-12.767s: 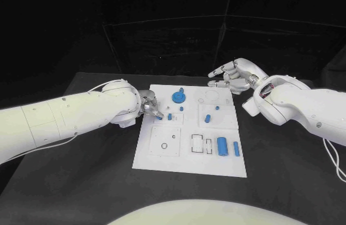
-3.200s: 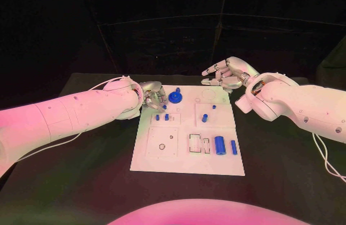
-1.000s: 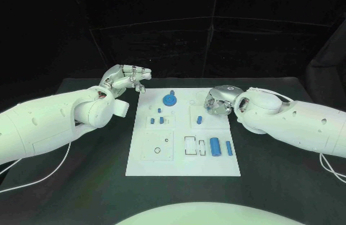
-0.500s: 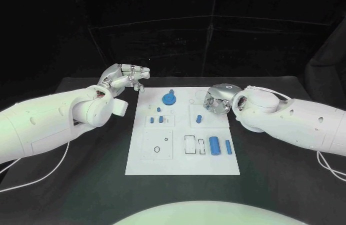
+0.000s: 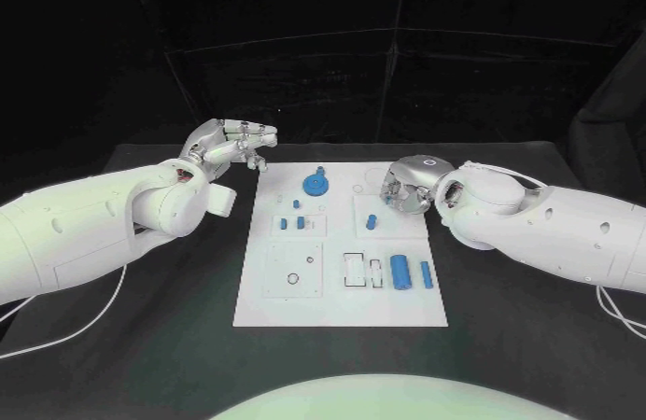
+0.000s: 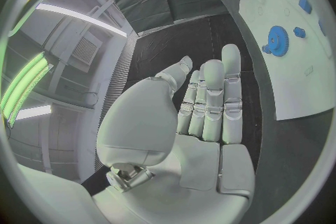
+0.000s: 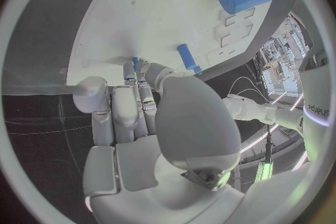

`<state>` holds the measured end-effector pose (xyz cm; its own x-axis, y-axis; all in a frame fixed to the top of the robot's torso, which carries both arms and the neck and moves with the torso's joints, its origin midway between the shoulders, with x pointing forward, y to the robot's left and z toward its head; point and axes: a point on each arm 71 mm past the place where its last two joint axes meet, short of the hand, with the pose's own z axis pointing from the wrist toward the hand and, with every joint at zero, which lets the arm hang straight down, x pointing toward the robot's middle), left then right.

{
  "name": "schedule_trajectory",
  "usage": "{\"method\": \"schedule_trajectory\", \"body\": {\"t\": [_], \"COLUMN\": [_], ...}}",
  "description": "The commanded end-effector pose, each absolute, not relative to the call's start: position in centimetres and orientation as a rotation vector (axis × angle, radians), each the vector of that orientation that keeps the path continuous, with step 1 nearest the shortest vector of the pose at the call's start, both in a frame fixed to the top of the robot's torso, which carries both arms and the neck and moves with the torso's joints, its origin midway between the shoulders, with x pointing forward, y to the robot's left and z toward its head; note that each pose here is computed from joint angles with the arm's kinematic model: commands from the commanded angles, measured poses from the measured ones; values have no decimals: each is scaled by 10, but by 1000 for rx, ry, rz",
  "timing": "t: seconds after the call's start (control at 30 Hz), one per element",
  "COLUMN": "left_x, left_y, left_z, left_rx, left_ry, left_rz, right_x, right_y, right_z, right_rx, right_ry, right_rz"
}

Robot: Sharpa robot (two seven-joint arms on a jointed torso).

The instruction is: Assemble the parts on the task board

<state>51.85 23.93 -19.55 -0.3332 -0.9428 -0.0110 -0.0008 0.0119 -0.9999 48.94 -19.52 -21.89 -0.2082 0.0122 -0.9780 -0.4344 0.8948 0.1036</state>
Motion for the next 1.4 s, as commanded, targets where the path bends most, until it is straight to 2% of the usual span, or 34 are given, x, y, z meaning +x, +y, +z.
{"method": "schedule_trajectory", "body": {"t": [0.03, 0.43, 0.63, 0.87, 1.13, 1.4], "left_x": [518, 519, 519, 519, 520, 520], "left_y": [239, 241, 241, 238, 234, 231], "left_z": [-194, -194, -194, -194, -194, -193], "left_rx": [-1018, -1018, -1018, -1015, -1012, -1009], "left_ry": [1457, 1451, 1451, 1455, 1459, 1461], "left_rz": [-1466, -1462, -1462, -1470, -1478, -1485], "right_x": [488, 475, 458, 434, 423, 411], "right_y": [-194, -200, -189, -157, -116, -83], "right_z": [-212, -202, -193, -181, -179, -206], "right_rx": [-299, -257, -253, -284, -356, -414], "right_ry": [1678, 1636, 1618, 1593, 1578, 1633], "right_rz": [440, 471, 545, 670, 778, 852]}}
